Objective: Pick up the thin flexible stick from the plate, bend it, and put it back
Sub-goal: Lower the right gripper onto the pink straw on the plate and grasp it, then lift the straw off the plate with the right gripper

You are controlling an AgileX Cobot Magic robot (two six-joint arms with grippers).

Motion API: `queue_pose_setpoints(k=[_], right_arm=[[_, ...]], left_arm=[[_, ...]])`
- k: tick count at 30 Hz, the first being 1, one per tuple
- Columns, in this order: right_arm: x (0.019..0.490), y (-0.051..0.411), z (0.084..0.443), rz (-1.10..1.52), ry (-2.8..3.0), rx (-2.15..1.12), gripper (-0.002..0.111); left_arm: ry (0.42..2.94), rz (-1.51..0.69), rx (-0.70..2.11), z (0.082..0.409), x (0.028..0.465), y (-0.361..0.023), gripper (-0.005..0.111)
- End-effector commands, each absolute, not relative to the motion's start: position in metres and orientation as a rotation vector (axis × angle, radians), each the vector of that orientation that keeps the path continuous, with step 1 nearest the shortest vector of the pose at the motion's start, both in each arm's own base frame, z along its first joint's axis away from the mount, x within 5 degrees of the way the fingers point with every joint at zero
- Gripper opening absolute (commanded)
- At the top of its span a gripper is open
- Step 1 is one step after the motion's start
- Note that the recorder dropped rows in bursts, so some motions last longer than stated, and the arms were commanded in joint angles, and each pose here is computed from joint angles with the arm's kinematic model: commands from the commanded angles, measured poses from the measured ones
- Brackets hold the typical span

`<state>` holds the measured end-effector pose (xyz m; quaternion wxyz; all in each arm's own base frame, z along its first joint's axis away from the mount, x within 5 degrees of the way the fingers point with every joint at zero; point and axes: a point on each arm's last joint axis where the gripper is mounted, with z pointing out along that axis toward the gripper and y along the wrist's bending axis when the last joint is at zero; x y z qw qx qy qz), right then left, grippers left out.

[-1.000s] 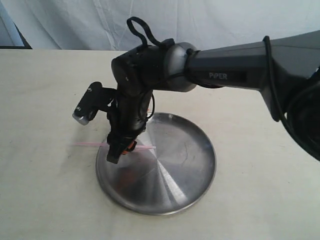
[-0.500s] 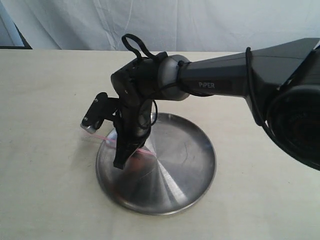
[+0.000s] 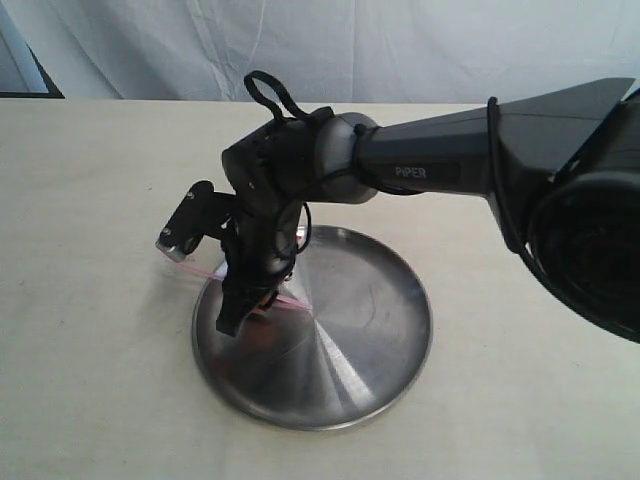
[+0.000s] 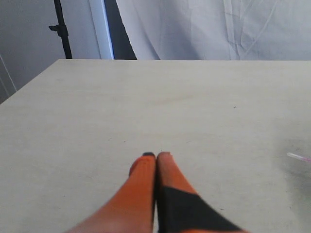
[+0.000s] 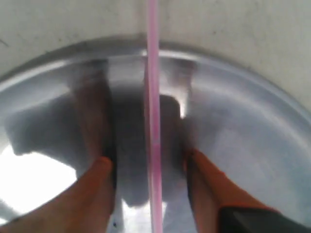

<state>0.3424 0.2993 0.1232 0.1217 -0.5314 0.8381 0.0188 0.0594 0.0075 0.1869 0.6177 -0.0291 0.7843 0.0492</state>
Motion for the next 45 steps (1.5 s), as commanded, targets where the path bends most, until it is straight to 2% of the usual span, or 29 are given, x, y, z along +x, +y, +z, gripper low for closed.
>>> queue_pose_setpoints(k=[1,5,9,13,20,23,37,45], right_arm=[[0.347,0.301,0.124,0.052,2.439,-1.472,0.052],[0.348,0.301,0.119,0.032,2.446,-1.468,0.035],[0.346,0.3,0.111,0.024,2.471,-1.487,0.013],[0.344,0.3,0.105,0.012,2.492,-1.51,-0.001],[0.342,0.298,0.105,0.003,2.516,-1.524,-0.001],[0.34,0.297,0.116,0.003,2.539,-1.498,-0.001],[0.318,0.275,0.264,0.079,2.359,-1.293,-0.001],[0.279,0.247,0.309,0.162,2.361,-1.259,-0.001]], left_arm=[[1.788,0.111,-0.071,0.188,0.059,0.007,0.0],[1.788,0.111,-0.071,0.188,0.059,0.007,0.0],[1.788,0.111,-0.071,0.188,0.059,0.007,0.0],[1.788,0.111,-0.071,0.188,0.059,0.007,0.0],[1.788,0.111,-0.071,0.188,0.059,0.007,0.0],[1.788,0.111,-0.071,0.188,0.059,0.007,0.0],[1.788,0.111,-0.071,0.188,0.059,0.007,0.0],[1.717,0.183,0.001,0.194,0.06,0.008,0.0]])
